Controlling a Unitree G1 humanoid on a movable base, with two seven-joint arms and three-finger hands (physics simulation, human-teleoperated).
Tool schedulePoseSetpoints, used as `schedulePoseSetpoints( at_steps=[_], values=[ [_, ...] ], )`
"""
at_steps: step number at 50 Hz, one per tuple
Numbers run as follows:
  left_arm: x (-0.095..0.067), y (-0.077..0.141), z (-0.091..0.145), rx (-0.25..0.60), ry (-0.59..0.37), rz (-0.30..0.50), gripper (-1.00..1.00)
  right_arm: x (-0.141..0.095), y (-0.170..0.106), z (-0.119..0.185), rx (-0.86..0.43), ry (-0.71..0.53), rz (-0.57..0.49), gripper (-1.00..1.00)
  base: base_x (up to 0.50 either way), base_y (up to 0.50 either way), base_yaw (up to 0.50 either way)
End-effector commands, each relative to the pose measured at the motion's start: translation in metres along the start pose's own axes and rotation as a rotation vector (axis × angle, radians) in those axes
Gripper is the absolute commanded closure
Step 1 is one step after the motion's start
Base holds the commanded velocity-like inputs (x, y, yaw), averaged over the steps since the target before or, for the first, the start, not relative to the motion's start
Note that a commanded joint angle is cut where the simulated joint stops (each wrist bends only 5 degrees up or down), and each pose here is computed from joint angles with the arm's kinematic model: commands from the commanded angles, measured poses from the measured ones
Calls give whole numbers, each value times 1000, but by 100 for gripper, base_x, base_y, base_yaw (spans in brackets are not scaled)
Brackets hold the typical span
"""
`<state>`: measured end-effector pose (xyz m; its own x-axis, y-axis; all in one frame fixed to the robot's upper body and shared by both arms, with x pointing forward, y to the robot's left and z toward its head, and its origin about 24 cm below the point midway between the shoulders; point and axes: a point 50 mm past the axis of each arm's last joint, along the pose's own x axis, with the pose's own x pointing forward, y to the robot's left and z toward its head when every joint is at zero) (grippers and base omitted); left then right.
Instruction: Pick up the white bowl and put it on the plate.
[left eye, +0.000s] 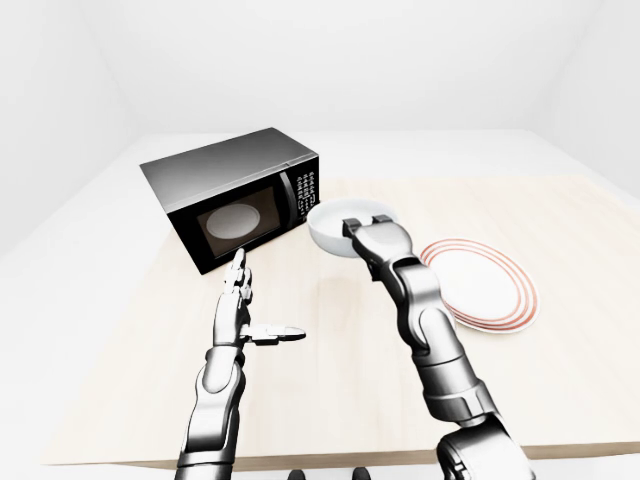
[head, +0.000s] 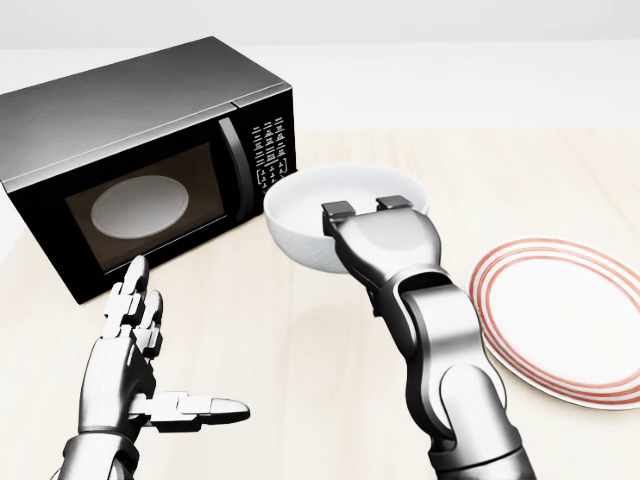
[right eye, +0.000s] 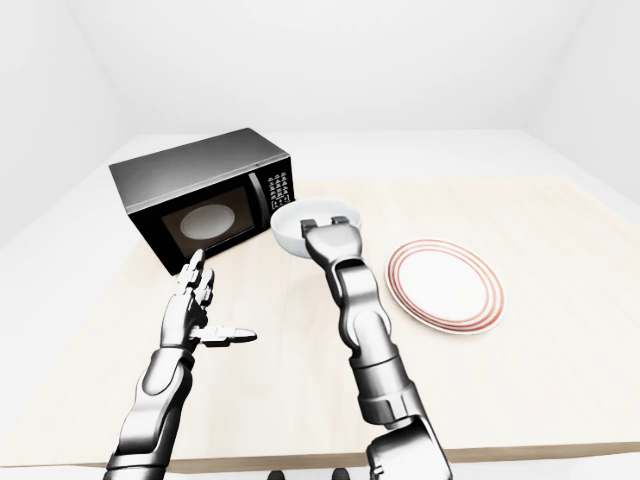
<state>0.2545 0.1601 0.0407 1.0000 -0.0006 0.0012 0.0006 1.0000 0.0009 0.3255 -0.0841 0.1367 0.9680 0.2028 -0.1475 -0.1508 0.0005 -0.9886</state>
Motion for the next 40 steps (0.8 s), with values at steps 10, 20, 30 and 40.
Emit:
schedulePoseSetpoints(
  at_steps=[10,20,30,40],
  values=[
    [0,0,0,0,0,0,-100,10,-9,-21,1,44,-87,100,0,0,0],
    [0,0,0,0,0,0,-100,10,-8,-35,9,72,-90,100,0,0,0],
    [0,0,0,0,0,0,-100,9,-8,-55,25,114,-94,100,0,0,0],
    [0,0,0,0,0,0,-100,8,-8,-69,42,140,-91,100,0,0,0]
  ],
)
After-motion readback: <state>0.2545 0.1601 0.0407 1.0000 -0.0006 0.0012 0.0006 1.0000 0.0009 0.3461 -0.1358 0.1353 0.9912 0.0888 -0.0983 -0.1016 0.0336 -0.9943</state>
